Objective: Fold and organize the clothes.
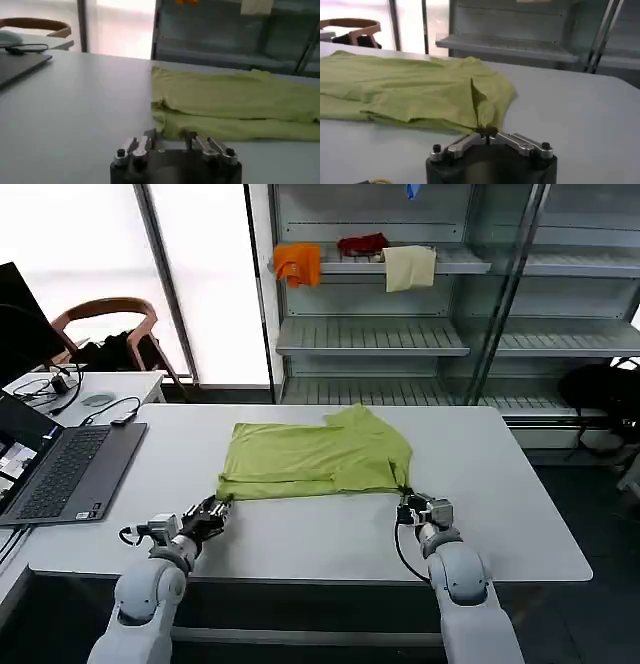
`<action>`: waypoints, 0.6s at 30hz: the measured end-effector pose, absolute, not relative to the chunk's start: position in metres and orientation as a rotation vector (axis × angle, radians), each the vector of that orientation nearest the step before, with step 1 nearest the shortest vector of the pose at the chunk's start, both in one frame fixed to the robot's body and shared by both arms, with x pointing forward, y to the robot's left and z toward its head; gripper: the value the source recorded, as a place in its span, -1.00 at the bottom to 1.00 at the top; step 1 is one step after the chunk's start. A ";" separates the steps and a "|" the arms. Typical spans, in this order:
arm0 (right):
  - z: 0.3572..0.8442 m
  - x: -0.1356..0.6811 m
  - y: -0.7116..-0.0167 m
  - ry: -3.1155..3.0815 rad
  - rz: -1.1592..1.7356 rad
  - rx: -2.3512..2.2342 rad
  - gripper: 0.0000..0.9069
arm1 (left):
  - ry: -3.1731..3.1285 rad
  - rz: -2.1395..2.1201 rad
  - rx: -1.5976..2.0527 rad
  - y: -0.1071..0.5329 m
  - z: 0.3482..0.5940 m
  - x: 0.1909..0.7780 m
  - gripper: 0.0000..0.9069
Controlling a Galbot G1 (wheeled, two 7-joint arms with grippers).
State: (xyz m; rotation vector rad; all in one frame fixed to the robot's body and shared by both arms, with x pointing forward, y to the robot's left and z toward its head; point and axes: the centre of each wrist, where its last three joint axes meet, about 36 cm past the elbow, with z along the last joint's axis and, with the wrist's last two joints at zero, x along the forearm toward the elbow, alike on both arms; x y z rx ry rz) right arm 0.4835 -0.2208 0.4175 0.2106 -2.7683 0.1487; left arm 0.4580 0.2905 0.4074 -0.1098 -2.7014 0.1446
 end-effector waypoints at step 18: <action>0.425 0.450 -0.214 -2.769 0.125 0.236 -1.00 | -2.731 0.093 -0.061 0.297 0.410 0.449 -1.00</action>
